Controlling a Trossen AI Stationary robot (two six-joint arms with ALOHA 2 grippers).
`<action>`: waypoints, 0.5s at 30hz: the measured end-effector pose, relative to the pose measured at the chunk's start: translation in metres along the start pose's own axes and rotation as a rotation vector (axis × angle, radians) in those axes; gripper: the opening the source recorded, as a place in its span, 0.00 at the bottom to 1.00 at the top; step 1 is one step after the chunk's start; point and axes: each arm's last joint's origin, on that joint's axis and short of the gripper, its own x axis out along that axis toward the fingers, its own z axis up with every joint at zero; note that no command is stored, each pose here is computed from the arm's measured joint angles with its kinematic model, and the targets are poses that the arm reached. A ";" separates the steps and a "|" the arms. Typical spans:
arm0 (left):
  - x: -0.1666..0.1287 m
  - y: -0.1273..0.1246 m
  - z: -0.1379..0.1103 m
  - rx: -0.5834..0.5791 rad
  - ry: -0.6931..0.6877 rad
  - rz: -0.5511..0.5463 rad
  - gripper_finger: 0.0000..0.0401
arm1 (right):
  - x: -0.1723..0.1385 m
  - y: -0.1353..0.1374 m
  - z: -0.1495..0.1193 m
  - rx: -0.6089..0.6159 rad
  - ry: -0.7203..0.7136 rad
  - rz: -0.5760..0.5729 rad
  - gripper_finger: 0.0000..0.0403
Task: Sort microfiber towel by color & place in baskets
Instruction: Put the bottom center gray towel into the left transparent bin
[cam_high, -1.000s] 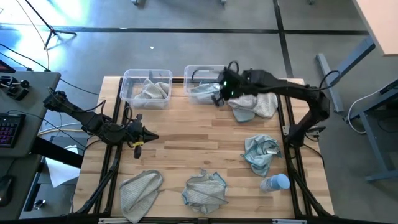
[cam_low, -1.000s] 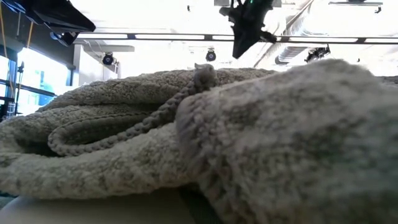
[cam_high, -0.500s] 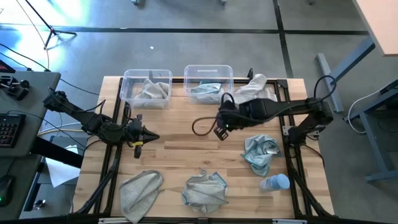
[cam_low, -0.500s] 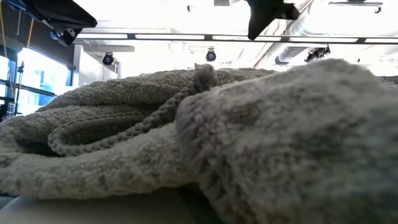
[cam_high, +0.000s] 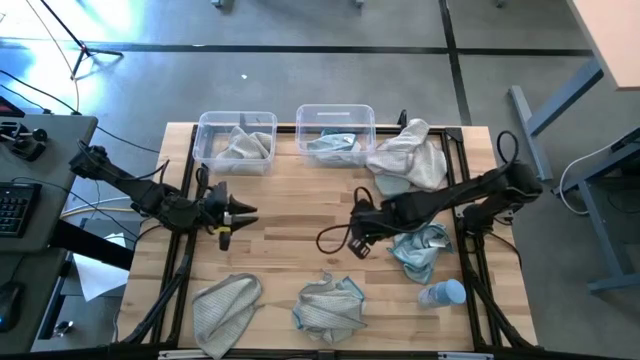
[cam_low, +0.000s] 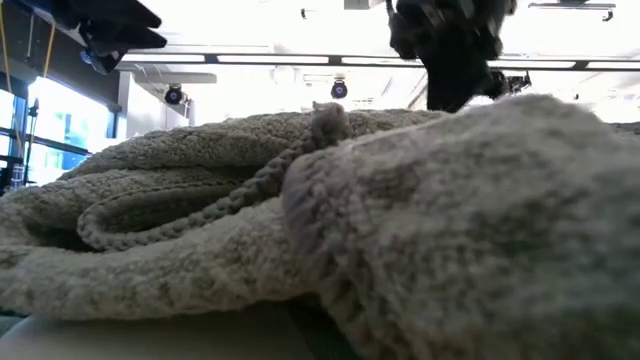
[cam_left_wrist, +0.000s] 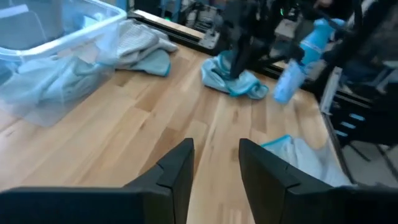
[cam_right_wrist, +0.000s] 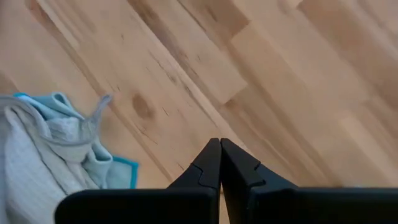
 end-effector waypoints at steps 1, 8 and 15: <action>0.002 -0.002 0.001 0.005 0.000 0.015 0.29 | 0.004 -0.004 -0.003 0.001 -0.001 0.009 0.00; 0.030 -0.036 0.027 0.058 0.024 0.126 0.29 | -0.005 -0.035 -0.026 0.005 -0.007 0.037 0.00; 0.071 -0.077 0.054 0.039 0.179 0.306 0.29 | -0.027 -0.063 -0.039 -0.065 -0.094 0.082 0.00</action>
